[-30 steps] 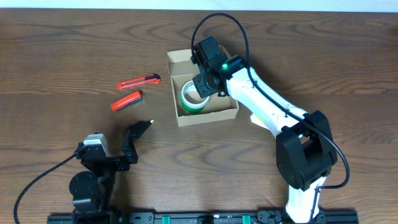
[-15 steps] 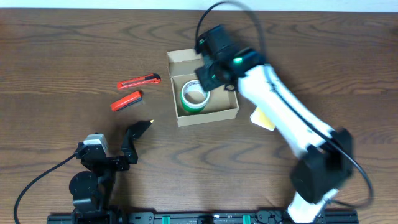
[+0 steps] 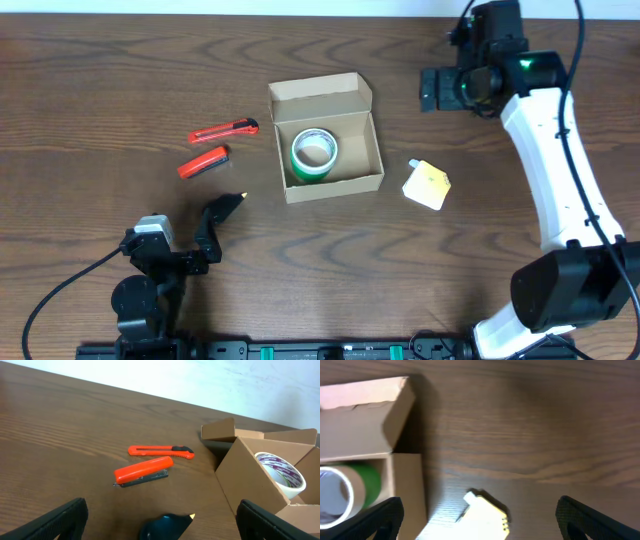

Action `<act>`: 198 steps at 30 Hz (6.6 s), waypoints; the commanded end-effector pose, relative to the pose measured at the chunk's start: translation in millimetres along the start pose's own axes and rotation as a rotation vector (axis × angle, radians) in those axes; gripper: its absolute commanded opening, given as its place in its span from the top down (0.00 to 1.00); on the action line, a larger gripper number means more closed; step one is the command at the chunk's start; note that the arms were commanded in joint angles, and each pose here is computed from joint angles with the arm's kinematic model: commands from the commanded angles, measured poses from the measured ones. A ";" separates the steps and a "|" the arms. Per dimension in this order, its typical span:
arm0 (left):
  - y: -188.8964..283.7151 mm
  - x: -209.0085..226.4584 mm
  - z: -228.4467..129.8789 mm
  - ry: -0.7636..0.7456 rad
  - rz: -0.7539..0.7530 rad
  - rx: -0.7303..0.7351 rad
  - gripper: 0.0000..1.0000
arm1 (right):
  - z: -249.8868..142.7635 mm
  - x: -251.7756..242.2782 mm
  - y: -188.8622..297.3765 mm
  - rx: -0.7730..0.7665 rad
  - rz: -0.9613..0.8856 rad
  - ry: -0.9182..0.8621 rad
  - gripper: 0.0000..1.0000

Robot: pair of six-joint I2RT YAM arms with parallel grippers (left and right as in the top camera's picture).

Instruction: Pack container

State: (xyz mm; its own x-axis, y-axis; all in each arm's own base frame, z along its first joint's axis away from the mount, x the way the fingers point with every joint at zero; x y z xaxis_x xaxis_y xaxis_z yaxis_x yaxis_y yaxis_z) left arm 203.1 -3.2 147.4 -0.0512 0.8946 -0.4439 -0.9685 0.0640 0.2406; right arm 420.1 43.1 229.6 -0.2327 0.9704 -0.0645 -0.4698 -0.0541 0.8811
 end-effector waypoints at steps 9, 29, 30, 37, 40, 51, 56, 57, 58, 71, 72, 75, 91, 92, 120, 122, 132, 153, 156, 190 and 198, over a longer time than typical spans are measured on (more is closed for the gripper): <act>-2.9 6.5 -8.8 -0.014 0.019 0.017 0.05 | -53.1 10.9 -37.6 0.169 0.082 0.024 0.01; -2.9 6.4 -8.7 -0.013 0.018 0.016 0.05 | -122.0 39.7 -101.4 0.155 0.287 0.799 0.01; -2.8 6.4 -8.6 -0.013 0.019 0.016 0.05 | -124.2 40.2 -103.2 0.154 0.289 0.812 0.01; -2.8 6.3 -8.5 -0.014 0.018 0.016 0.05 | -141.7 42.2 -115.7 0.159 0.296 0.857 0.01; -2.8 6.4 -8.6 -0.013 0.019 0.016 0.05 | -148.3 39.3 -121.4 0.170 0.272 0.870 0.01; -2.9 6.4 -8.8 -0.013 0.018 0.017 0.05 | -159.7 36.3 -134.1 0.175 0.237 0.882 0.01; -2.9 6.5 -8.8 -0.013 0.019 0.017 0.05 | -166.7 37.6 -142.7 0.200 0.256 0.879 0.01; -2.9 6.5 -8.8 -0.014 0.019 0.017 0.05 | -169.3 38.1 -145.3 0.210 0.263 0.878 0.01; -2.9 6.5 -8.8 -0.013 0.019 0.017 0.05 | -171.3 39.0 -145.8 0.216 0.272 0.876 0.01; -2.9 6.5 -8.8 -0.014 0.019 0.017 0.05 | -175.8 42.3 -145.3 0.229 0.298 0.852 0.12; -2.9 6.5 -8.8 -0.014 0.019 0.017 0.05 | -175.1 42.1 -145.4 0.227 0.296 0.850 0.15; -2.9 6.5 -8.8 -0.013 0.019 0.017 0.05 | -171.8 41.6 -146.6 0.217 0.282 0.818 0.19; -2.9 6.5 -8.8 -0.014 0.019 0.017 0.05 | -75.5 29.9 -118.5 0.053 0.160 0.518 0.20; -2.9 6.4 -8.7 -0.013 0.018 0.016 0.05 | -64.1 30.4 -112.4 0.033 0.153 0.506 0.21; -2.8 6.3 -8.5 -0.013 0.018 0.016 0.05 | -3.4 233.4 -32.2 -0.038 0.139 0.214 0.23; -2.9 6.5 -8.8 -0.014 0.019 0.017 0.05 | -6.9 237.2 -41.0 -0.027 0.113 0.226 0.23; -2.8 6.4 -8.6 -0.013 0.019 0.016 0.04 | -14.6 239.5 -73.6 0.020 0.068 0.160 0.22; -2.9 6.5 -8.8 -0.013 0.019 0.017 0.04 | -11.5 251.6 -71.2 0.016 0.141 0.153 0.09; -2.8 6.3 -8.6 -0.013 0.018 0.016 0.05 | 1.7 250.6 -53.2 -0.031 0.154 0.146 0.08; -2.7 11.8 -4.0 -0.018 0.059 -0.012 0.05 | 7.2 64.0 87.6 -0.073 0.138 0.148 0.01; 2.0 -10.2 16.2 0.071 -0.050 -0.062 0.05 | -5.2 77.5 87.3 -0.027 0.160 0.295 0.01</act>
State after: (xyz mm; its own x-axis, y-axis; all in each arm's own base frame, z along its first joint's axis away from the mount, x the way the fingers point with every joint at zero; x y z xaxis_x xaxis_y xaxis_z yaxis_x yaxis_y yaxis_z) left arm 206.1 -2.3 154.9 -0.0433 0.8759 -0.4806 -0.9789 0.0589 0.1955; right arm 359.6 106.1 299.6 -0.4707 0.8815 -0.0391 -0.4388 -0.1955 0.8771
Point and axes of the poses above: each gripper's point midway between its finger pads, its own y axis back along the fingers, its own x axis along the line the jaws close on, z = x × y, the point moved 3 cm from there along y, back along the fingers, and after that the axes turned 14 degrees about y, right-handed, at the moved point
